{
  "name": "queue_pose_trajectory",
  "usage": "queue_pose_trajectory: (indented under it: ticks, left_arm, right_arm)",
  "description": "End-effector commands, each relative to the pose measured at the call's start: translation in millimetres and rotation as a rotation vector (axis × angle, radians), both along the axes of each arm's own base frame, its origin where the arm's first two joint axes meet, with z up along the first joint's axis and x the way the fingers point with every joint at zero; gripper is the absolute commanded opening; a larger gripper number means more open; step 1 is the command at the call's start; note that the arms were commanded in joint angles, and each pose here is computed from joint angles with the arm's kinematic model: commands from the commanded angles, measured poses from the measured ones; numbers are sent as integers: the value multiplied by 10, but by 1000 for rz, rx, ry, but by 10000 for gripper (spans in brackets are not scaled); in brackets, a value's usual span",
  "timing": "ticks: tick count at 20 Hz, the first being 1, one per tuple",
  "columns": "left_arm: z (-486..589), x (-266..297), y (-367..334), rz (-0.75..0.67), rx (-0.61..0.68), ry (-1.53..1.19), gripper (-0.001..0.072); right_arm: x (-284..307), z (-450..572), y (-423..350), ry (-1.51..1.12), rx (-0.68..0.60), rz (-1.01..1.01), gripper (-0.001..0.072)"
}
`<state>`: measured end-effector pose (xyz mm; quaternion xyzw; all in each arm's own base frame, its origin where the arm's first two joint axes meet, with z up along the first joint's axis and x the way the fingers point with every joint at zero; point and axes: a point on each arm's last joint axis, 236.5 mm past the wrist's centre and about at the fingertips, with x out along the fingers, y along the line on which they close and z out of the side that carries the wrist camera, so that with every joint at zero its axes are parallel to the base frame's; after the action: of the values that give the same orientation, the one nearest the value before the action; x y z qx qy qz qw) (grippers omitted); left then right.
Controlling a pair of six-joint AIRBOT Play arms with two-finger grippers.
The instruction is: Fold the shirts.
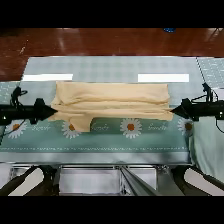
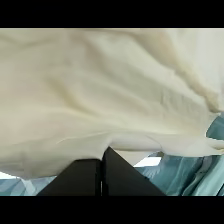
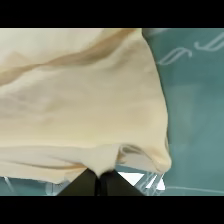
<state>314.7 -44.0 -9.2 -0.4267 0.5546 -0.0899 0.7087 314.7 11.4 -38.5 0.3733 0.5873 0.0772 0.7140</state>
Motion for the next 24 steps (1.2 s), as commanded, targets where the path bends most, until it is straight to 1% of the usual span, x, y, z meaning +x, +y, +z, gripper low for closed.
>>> queue_pose_trajectory:
  ticks: [1,3,8,12,17,18,19,20,21,24]
  left_arm:
    - [308,632,-153,-71,43,-99,19]
    - [241,908,-243,-82,23,-66,19]
    - [-46,1426,-210,-10,-36,49,19]
    - [-234,1585,-181,-22,-44,76,20]
    - [-544,1599,-88,-37,6,120,19]
    - [-584,1598,-86,-43,13,120,20]
    - [-596,1602,-108,-63,19,105,75]
    - [-584,1599,-157,-95,25,86,339]
    - [-524,1589,-205,-141,29,66,507]
    - [-33,1636,-26,-223,36,13,509]
  right_arm:
    - [392,90,-73,-48,42,-25,27]
    - [583,128,-63,-78,85,-28,27]
    - [999,67,23,-98,89,33,28]
    - [1296,-46,-60,-99,84,-16,28]
    - [1505,-106,-129,-117,91,-54,28]
    - [1555,-116,-155,-127,89,-75,38]
    - [1613,-130,-200,-136,82,-106,222]
    - [1661,-126,-233,-143,79,-135,421]
    - [1725,-103,-280,-164,70,-161,415]
    - [1836,262,-525,-227,93,-204,414]
